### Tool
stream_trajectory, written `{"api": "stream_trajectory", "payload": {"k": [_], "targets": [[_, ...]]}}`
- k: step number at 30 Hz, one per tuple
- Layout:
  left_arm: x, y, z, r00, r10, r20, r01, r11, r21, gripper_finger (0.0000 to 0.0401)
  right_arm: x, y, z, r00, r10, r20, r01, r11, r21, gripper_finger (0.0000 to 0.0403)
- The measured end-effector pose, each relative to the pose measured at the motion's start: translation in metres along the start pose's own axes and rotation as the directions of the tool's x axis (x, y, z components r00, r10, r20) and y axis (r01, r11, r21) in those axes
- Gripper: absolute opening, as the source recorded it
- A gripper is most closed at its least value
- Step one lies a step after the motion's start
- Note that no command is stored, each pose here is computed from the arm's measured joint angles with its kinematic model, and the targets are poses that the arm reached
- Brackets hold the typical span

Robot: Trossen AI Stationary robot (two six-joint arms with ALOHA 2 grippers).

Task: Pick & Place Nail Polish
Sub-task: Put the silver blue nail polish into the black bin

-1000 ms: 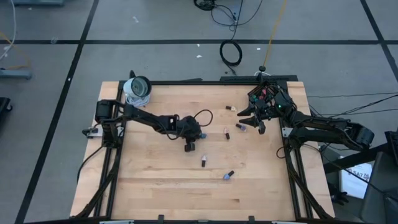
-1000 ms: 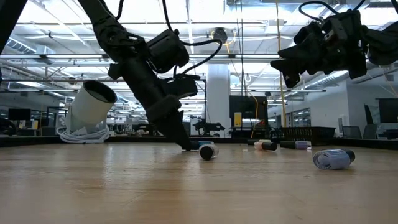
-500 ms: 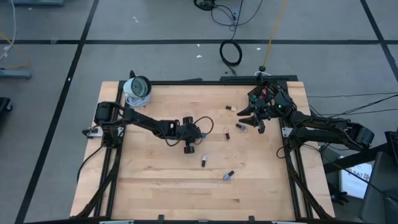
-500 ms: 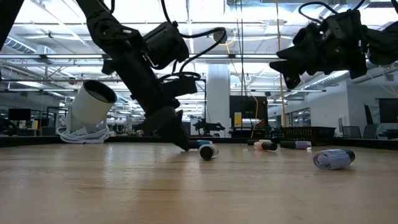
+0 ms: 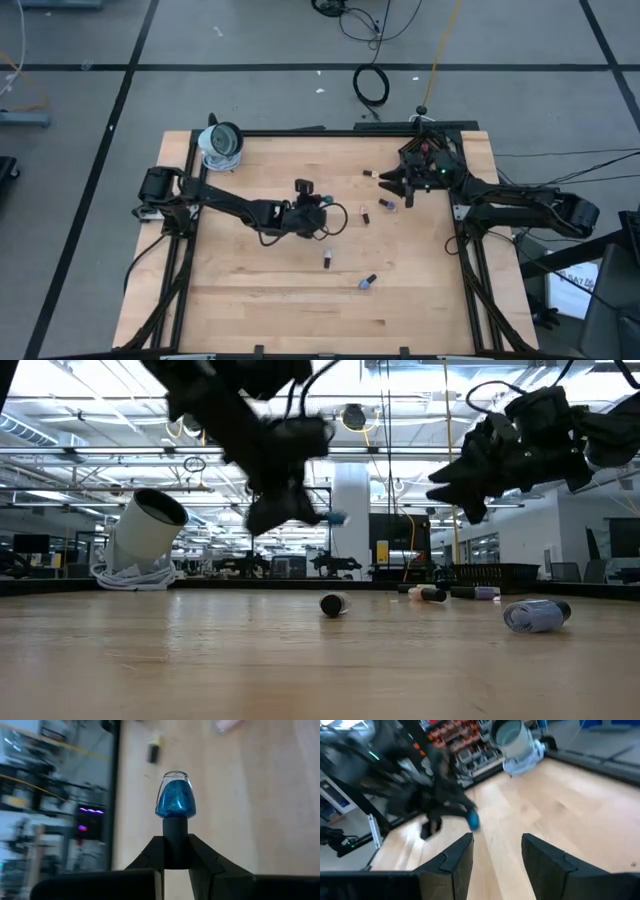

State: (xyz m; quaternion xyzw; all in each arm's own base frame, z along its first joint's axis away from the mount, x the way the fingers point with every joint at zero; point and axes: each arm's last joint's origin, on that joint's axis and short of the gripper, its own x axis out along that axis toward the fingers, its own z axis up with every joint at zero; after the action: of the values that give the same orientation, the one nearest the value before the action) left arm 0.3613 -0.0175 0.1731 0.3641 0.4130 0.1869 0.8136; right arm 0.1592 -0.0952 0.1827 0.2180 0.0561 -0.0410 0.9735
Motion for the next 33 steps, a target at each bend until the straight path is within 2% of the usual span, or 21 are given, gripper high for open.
{"api": "stream_trajectory", "payload": {"k": [3, 7, 14, 20, 25, 33], "targets": [[-0.004, 0.010, 0.014, 0.998, 0.059, 0.026, -0.059, 0.998, 0.023, 0.0037, 0.008, 0.002, -0.008, 0.999, -0.025, -0.035, 0.026, 0.999, 0.040, 0.0155], [-0.008, 0.021, 0.026, 0.994, 0.100, 0.048, -0.102, 0.993, 0.053, 0.0037, 0.021, 0.009, -0.015, 0.998, -0.060, -0.021, 0.061, 0.998, 0.023, 0.0163], [-0.009, 0.029, 0.033, 0.988, 0.134, 0.080, -0.141, 0.986, 0.089, 0.0037, 0.043, 0.030, -0.017, 0.992, 0.108, 0.060, -0.106, 0.994, -0.028, 0.0228], [-0.012, 0.032, 0.042, 0.974, 0.167, 0.151, -0.178, 0.982, 0.065, 0.0037, 0.069, 0.040, -0.015, 0.993, 0.103, 0.054, -0.101, 0.995, -0.027, 0.0279], [-0.018, 0.029, 0.048, 0.967, 0.148, 0.208, -0.163, 0.985, 0.056, 0.0037, 0.093, 0.050, -0.010, 0.990, 0.130, 0.061, -0.130, 0.991, -0.004, 0.0283], [-0.026, 0.021, 0.052, 0.962, 0.130, 0.239, -0.151, 0.986, 0.071, 0.0037, 0.114, 0.062, -0.011, 0.981, 0.185, 0.058, -0.186, 0.982, 0.011, 0.0263]]}}
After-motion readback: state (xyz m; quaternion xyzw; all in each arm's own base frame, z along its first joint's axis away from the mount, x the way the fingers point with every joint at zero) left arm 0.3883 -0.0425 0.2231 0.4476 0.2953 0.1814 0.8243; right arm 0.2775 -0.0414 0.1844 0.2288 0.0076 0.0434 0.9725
